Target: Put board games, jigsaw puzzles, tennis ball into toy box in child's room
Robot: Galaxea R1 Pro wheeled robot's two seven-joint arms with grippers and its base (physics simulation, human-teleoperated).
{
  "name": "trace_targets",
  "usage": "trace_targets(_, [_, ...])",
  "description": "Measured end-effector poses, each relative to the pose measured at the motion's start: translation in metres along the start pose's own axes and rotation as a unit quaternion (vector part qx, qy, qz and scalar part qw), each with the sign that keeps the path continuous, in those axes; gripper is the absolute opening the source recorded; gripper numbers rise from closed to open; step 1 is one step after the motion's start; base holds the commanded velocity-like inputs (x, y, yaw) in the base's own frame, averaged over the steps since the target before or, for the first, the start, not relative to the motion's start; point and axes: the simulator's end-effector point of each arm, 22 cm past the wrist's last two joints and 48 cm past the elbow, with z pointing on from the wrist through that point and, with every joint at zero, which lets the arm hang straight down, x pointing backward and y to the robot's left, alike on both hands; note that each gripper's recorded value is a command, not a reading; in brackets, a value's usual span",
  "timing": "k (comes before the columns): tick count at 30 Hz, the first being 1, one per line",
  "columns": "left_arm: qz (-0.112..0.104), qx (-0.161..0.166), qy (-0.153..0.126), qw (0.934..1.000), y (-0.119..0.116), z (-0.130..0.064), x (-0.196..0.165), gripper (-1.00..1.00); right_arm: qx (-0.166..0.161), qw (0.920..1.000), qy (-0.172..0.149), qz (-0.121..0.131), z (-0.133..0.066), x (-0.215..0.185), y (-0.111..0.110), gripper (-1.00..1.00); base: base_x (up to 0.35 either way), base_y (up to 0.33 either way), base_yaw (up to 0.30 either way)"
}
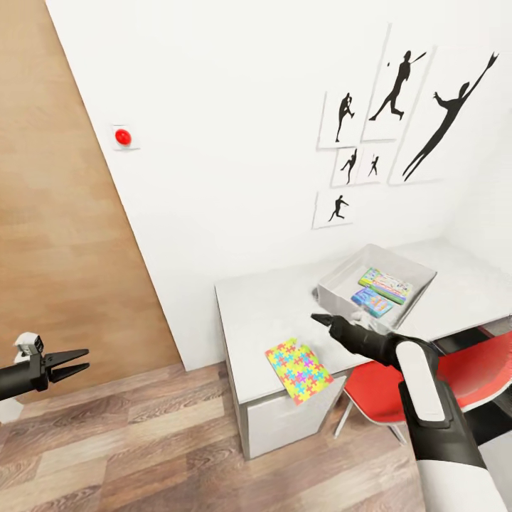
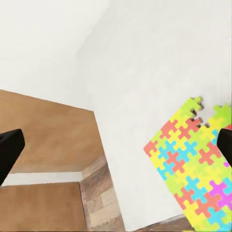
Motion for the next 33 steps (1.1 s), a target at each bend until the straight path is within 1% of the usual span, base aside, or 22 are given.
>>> trace_targets(1, [0.001,0.0,0.0,1.0,-0.001,0.0,0.0,1.0,-0.014,0.9999,0.002,0.003,-0.002,0.006,0.003,1.0,-0.002,-0.002,-0.111])
trace_targets(3, [0.002,0.001,-0.001,1.0,-0.002,-0.001,-0.001,1.0,-0.068,0.9975,0.007,0.015,-0.009,0.021,0.017,1.0,-0.001,-0.001,-0.109])
trace_targets(4, [0.002,0.001,-0.001,1.0,-0.003,-0.001,-0.001,1.0,-0.083,0.9964,0.008,0.017,-0.011,0.024,0.022,1.0,-0.001,-0.001,-0.105])
trace_targets(5, [0.003,0.002,-0.002,1.0,-0.003,-0.001,-0.001,1.0,-0.107,0.994,0.009,0.022,-0.014,0.03,0.029,1.0,0.0,-0.001,-0.103])
trace_targets(7, [0.004,0.002,-0.002,1.0,-0.005,-0.002,-0.002,1.0,-0.134,0.9906,0.008,0.028,-0.019,0.037,0.036,1.0,0.0,0.0,-0.099])
trace_targets(8, [0.005,0.003,-0.003,1.0,-0.005,-0.002,-0.002,1.0,-0.142,0.9893,0.005,0.034,-0.021,0.042,0.034,1.0,0.0,0.0,-0.097])
trace_targets(12, [0.007,0.004,-0.004,1.0,-0.008,-0.003,-0.003,1.0,-0.149,0.9878,-0.005,0.046,-0.027,0.057,0.025,1.0,0.0,0.0,-0.095])
trace_targets(14, [0.008,0.005,-0.005,0.9999,-0.009,-0.004,-0.003,1.0,-0.156,0.9866,-0.01,0.045,-0.031,0.058,0.027,1.0,0.0,0.0,-0.094])
trace_targets(19, [0.011,0.006,-0.007,0.9999,-0.013,-0.005,-0.005,1.0,-0.212,0.9762,-0.021,0.039,-0.045,0.054,0.053,1.0,0.0,0.0,-0.088])
trace_targets(21, [0.012,0.007,-0.007,0.9999,-0.014,-0.006,-0.005,1.0,-0.222,0.9741,-0.022,0.037,-0.048,0.054,0.058,1.0,0.0,0.0,-0.049])
trace_targets(25, [0.014,0.009,-0.009,0.9998,-0.017,-0.007,-0.006,1.0,-0.231,0.9721,-0.025,0.034,-0.051,0.052,0.063,1.0,0.0,0.0,-0.019])
trace_targets(33, [0.019,0.012,-0.012,0.9997,-0.023,-0.009,-0.008,1.0,-0.238,0.9705,-0.029,0.03,-0.055,0.05,0.069,1.0,0.0,0.0,-0.003])
